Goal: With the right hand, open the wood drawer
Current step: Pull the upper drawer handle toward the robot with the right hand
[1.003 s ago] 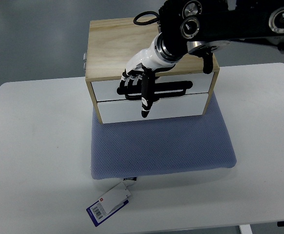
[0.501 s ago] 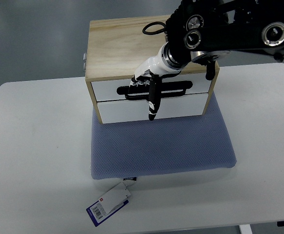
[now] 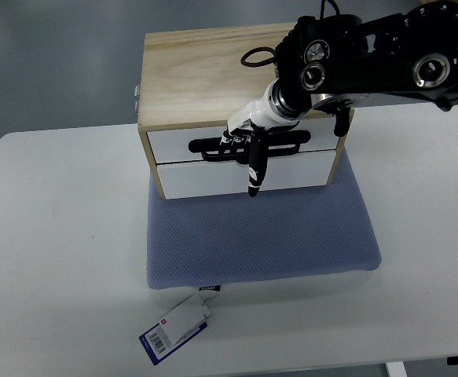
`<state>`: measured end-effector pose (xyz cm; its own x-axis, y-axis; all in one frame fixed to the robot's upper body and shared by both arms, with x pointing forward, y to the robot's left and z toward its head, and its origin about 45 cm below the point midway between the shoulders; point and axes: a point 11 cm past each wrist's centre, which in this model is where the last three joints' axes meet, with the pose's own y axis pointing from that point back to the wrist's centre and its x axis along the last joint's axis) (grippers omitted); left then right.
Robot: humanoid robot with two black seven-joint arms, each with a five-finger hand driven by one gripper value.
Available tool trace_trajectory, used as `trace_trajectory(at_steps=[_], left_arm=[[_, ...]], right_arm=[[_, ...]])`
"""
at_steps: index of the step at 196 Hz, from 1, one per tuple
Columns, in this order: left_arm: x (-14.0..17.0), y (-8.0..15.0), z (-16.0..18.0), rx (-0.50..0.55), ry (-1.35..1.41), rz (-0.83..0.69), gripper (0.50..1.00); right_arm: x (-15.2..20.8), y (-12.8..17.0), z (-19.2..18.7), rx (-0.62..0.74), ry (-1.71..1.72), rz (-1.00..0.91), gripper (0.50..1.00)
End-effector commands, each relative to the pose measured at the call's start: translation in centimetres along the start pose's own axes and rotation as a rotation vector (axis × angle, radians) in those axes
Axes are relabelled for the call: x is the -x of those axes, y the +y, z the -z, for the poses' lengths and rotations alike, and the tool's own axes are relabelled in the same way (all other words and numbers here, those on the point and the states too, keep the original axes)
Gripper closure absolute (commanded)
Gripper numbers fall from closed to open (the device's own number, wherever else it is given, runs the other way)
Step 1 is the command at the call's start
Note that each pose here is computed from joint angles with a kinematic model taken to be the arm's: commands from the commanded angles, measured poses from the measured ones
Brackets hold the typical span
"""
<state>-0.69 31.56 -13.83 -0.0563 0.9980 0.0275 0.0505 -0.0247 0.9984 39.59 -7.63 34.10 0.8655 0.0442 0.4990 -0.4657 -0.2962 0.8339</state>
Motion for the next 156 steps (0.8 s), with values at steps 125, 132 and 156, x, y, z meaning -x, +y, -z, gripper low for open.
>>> trace_trajectory(at_steps=[125,132,156], left_arm=[[0.0,0.0,0.0,-0.001,0.0,0.0,0.5],[0.0,0.0,0.0,-0.001,0.0,0.0,0.5],[0.0,0.0,0.0,-0.001,-0.001,-0.001,0.5]], right_arm=[[0.9,0.3,0.3,-0.019,0.02,0.067,0.556],[1.0,0.5,0.6,-0.025,0.021,0.069,0.556],[1.3,1.2,1.4,-0.04,0.036,0.078,0.556]])
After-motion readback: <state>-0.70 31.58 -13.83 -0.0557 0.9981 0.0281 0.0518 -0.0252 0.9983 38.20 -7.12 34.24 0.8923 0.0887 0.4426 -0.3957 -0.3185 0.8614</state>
